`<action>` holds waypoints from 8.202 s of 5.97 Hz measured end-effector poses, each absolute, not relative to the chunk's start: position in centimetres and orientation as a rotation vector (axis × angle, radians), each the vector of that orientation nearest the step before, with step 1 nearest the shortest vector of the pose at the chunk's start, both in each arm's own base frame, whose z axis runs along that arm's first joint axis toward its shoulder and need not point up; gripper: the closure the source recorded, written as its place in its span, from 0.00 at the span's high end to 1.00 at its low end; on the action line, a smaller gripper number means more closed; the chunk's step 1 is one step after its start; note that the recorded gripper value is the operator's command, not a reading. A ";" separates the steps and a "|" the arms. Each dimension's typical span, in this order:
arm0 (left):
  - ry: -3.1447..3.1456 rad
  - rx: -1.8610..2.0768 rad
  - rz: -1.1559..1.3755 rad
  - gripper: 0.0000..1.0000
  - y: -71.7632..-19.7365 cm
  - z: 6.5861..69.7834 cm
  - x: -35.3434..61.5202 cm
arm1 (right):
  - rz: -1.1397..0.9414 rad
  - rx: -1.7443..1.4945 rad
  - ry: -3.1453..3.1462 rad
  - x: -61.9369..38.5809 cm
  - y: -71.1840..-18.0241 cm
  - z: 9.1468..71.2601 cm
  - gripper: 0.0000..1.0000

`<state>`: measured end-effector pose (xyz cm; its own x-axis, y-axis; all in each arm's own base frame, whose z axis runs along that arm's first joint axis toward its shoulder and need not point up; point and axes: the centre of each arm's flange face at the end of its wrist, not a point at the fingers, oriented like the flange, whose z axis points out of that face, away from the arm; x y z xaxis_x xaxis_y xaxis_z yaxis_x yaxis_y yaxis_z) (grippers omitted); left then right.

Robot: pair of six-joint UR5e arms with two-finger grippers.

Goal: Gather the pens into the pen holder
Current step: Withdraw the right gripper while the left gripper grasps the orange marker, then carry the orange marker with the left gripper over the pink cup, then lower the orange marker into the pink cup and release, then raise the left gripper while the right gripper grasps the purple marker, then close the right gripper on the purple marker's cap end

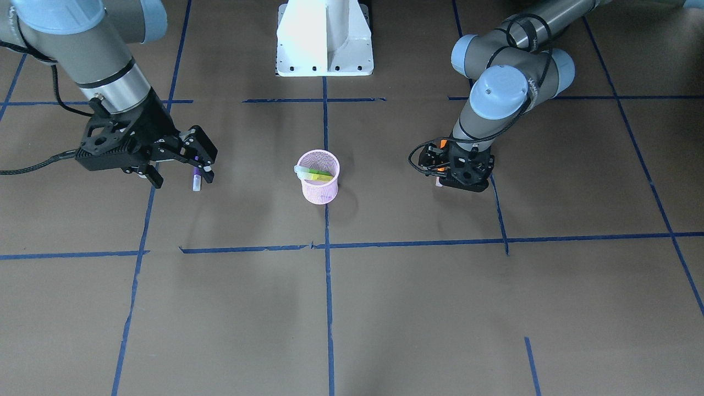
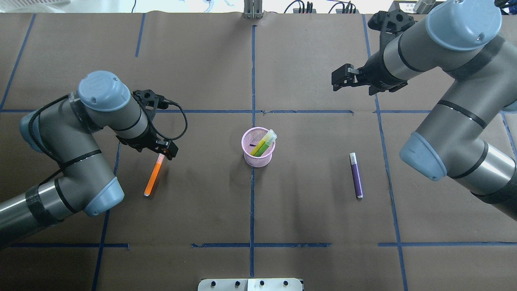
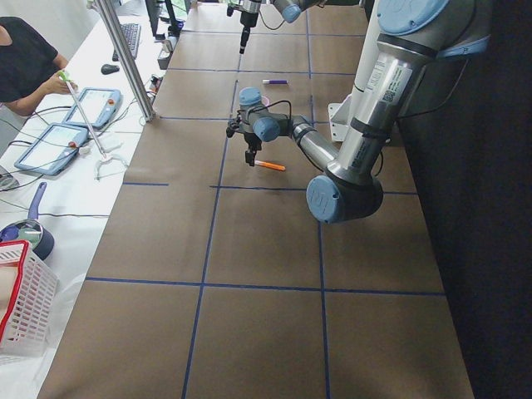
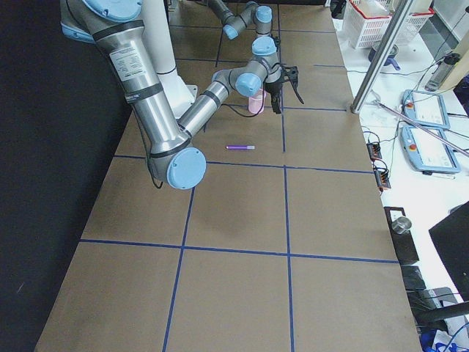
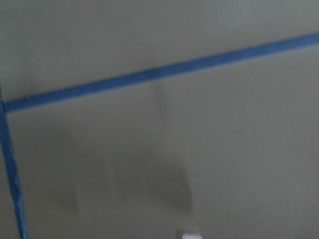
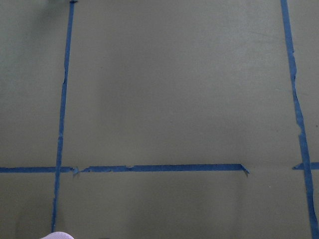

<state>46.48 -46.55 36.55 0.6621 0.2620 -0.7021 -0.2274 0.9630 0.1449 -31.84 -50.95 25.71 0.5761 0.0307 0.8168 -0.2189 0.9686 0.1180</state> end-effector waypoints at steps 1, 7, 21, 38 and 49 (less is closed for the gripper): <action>0.791 0.003 0.296 0.96 -45.9 37.4 47.6 | 0.147 0.202 -0.948 -31.6 -51.0 26.1 1.00; 0.766 -0.042 0.334 0.00 -45.2 37.0 47.5 | 0.153 0.198 -0.943 -31.6 -50.9 26.6 1.00; 1.065 0.739 -0.325 0.05 -38.1 14.9 53.4 | 0.209 0.318 -0.836 -33.5 -50.8 28.1 1.00; 1.074 0.736 -0.196 1.00 -41.4 17.7 48.0 | -0.092 -0.221 -0.795 -42.2 -48.1 39.7 0.73; 1.068 0.736 -0.195 1.00 -41.4 17.9 48.1 | -0.112 -0.278 -0.760 -44.4 -46.3 41.8 0.00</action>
<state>48.13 -41.42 17.94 0.4905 0.1964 -0.8490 0.4837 0.7491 0.4527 -44.43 -46.27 41.78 0.7212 -0.0005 0.6927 0.2002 0.9575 -0.2078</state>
